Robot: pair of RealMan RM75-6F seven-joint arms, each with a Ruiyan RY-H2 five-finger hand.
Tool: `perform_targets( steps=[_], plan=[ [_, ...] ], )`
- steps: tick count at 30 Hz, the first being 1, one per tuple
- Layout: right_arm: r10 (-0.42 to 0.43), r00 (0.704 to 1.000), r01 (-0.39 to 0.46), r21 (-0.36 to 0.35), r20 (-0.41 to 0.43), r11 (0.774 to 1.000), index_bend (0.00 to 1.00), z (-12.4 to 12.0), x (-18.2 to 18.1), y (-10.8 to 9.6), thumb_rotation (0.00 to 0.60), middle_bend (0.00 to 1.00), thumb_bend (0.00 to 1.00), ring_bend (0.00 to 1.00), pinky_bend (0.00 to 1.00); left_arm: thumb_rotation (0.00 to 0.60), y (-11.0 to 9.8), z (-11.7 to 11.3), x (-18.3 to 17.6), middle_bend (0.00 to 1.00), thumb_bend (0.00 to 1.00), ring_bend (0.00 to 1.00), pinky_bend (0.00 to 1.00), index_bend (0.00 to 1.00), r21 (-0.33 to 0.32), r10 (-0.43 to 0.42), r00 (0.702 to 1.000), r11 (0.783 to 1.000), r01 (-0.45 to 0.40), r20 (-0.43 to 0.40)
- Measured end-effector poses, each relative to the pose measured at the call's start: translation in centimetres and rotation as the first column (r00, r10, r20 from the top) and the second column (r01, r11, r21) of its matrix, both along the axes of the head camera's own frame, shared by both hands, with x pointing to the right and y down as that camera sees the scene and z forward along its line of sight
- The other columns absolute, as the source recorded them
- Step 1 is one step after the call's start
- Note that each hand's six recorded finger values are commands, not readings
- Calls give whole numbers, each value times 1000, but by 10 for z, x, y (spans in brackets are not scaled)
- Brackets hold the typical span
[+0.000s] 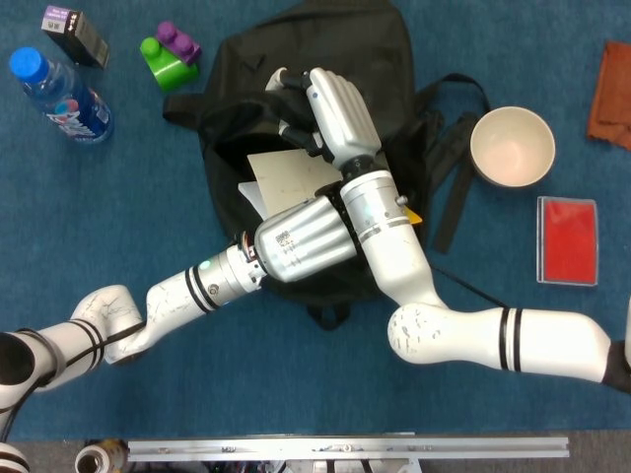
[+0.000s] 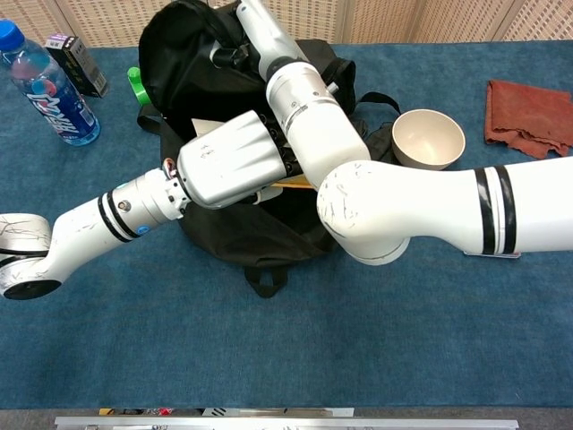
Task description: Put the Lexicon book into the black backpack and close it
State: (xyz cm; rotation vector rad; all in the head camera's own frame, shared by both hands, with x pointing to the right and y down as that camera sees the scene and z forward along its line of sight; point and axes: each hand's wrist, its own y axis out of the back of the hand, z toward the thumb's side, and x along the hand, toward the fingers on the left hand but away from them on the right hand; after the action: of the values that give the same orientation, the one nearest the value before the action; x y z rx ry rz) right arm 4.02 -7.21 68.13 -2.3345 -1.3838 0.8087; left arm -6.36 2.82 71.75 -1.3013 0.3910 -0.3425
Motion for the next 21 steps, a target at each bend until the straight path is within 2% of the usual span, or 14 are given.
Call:
perform_targets(
  steps=[10, 21],
  plan=[
    [-7, 1000, 7, -22, 17, 1000, 695, -1, 2, 2, 600, 627, 990, 623, 865, 600, -14, 9, -4, 694, 281, 521, 595, 714, -5, -51, 998, 999, 52, 28],
    [-13, 999, 14, -36, 38, 999, 695, -1, 0, 4, 600, 627, 986, 623, 865, 600, -18, 19, -6, 694, 279, 521, 595, 714, -33, -71, 996, 997, 72, 55]
  ],
)
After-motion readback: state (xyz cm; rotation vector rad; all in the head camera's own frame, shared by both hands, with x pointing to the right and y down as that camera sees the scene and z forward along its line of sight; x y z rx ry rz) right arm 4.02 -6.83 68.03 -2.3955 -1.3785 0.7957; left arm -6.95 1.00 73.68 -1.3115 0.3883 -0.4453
